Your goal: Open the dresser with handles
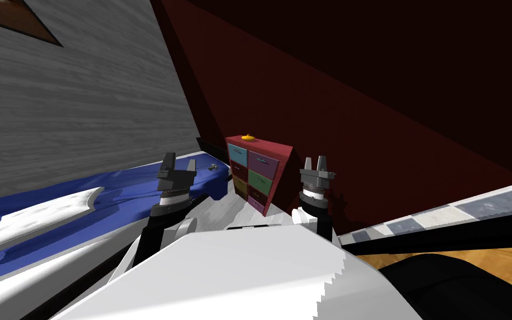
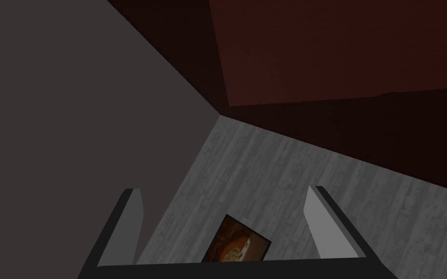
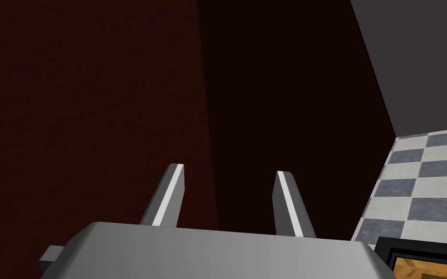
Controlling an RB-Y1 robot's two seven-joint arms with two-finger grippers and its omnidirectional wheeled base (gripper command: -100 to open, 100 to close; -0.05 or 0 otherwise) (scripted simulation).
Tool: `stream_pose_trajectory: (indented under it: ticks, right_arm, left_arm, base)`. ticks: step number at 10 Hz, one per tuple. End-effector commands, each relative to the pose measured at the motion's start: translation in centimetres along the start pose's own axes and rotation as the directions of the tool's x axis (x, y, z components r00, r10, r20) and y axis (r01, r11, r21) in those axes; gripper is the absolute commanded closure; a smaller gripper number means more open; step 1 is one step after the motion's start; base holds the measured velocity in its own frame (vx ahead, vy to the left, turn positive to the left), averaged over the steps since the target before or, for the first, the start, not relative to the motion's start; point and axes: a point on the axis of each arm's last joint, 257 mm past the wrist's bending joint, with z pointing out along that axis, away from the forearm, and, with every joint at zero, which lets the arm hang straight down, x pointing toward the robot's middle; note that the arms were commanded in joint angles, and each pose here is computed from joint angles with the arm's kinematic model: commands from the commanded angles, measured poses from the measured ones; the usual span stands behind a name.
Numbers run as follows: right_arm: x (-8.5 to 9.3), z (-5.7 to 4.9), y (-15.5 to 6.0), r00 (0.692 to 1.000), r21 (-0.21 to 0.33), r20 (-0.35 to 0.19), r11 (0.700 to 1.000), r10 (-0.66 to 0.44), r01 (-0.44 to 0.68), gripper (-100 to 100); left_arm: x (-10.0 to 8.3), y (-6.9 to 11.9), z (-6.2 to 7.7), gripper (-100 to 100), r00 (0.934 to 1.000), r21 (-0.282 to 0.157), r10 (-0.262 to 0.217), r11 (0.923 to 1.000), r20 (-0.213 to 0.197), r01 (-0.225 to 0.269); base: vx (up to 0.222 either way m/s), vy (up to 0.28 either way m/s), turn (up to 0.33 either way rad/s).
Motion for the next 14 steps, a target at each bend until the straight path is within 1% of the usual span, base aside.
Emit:
stream_pose_trajectory:
  ticks: [1,2,3,4,9,12,14]
  right_arm:
    - [0.0,0.0,0.0,1.0,0.0,0.0,1.0,0.0,0.0,0]
    - [0.0,0.0,0.0,1.0,0.0,0.0,1.0,0.0,0.0,0]
    - [0.0,0.0,0.0,1.0,0.0,0.0,1.0,0.0,0.0,0]
    - [0.0,0.0,0.0,1.0,0.001,0.0,1.0,0.0,0.0,0]
    - [0.0,0.0,0.0,1.0,0.001,0.0,1.0,0.0,0.0,0]
    - [0.0,0.0,0.0,1.0,0.001,0.0,1.0,0.0,0.0,0]
    - [0.0,0.0,0.0,1.0,0.001,0.0,1.0,0.0,0.0,0]
  left_arm:
    - [0.0,0.0,0.0,0,1.0,0.0,0.0,1.0,0.0,0.0]
    - [0.6,0.7,-0.1,-100,0.9994,-0.012,0.007,0.9999,-0.033,-0.008]
    - [0.9,1.1,-0.2,-100,0.9988,-0.02,0.01,0.9997,-0.048,-0.011]
    - [1.4,2.1,-0.5,-100,0.9971,-0.039,0.014,0.9991,-0.074,-0.016]
    - [2.7,5.9,-1.5,-100,0.993,-0.106,0.011,0.9941,-0.118,-0.023]
    - [3.6,8.5,-2.5,-100,0.9906,-0.154,0.004,0.9877,-0.137,-0.025]
    - [4.2,10.4,-3.2,-100,0.9887,-0.188,-0.002,0.9817,-0.15,-0.027]
  base:
    - [0.0,0.0,0.0]
    - [0.006,-0.01,-0.032]
    - [0.008,-0.019,-0.044]
    - [0.012,-0.033,-0.062]
    - [0.017,-0.036,-0.061]
    - [0.02,-0.041,-0.068]
    - [0.019,-0.048,-0.074]
